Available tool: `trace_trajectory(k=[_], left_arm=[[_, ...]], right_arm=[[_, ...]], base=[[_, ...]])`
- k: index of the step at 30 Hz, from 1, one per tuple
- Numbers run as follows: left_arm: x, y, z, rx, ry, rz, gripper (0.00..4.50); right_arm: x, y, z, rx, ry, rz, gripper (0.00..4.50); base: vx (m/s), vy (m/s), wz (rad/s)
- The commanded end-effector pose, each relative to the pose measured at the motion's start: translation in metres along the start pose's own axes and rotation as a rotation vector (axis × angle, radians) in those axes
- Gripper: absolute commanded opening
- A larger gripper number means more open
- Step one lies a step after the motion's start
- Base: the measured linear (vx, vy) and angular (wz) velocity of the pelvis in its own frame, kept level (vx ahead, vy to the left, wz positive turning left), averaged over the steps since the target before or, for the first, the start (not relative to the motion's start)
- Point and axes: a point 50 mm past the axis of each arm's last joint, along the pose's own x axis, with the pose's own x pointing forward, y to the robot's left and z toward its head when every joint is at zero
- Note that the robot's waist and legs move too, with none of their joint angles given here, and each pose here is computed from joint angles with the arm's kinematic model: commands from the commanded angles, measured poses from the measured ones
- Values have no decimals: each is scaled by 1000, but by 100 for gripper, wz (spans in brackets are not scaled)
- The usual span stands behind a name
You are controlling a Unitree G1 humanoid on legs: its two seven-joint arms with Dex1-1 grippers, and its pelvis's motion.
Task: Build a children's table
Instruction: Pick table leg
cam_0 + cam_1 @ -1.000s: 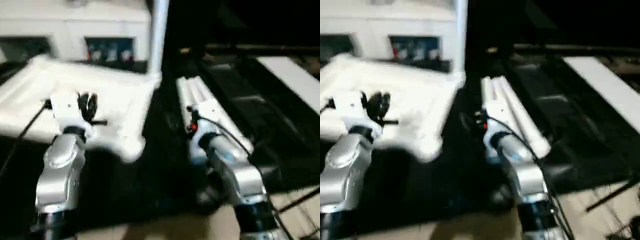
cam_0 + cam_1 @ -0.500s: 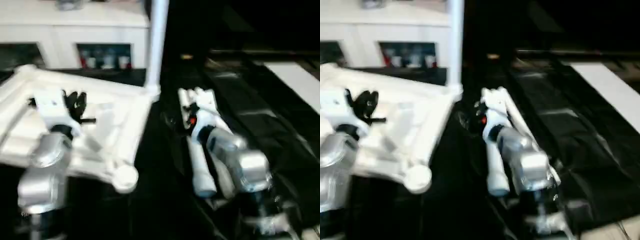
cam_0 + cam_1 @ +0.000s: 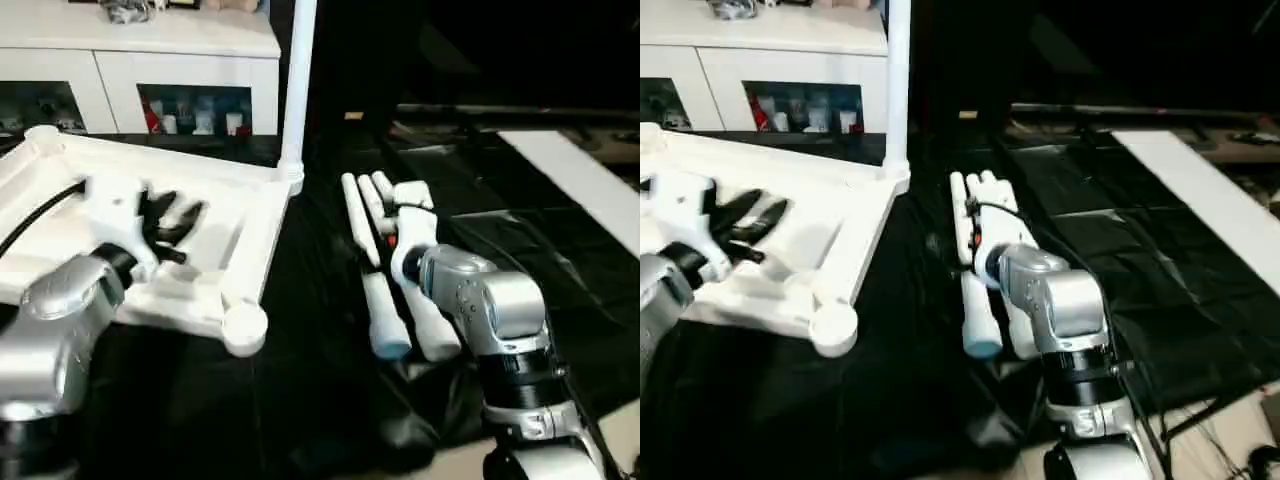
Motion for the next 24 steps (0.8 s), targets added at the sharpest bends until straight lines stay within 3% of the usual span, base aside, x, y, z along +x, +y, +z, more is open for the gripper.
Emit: trace_trajectory(k=[1, 6, 12, 19, 21, 24], left_arm=[[0, -14, 2, -3, 36, -137, 204], [0, -19, -11, -28, 151, -156, 204], [2, -19, -11, -32, 148, -139, 204], [4, -21, -7, -22, 163, -181, 204], [4, -18, -7, -12, 164, -166, 204], [5, -18, -6, -10, 160, -167, 204]], right_arm=[[3, -5, -1, 9, 44, -63, 450], [10, -5, -13, 77, 117, -85, 450], [17, 1, -18, 95, 149, -54, 450], [12, -1, 6, 75, 70, -105, 450], [5, -3, 20, 95, -15, -118, 450], [0, -5, 28, 119, -69, -132, 450]], base=[[-77, -123, 28], [-72, -44, 16], [-68, 24, 2], [-61, -63, 8], [25, -55, 0], [-73, -48, 16]])
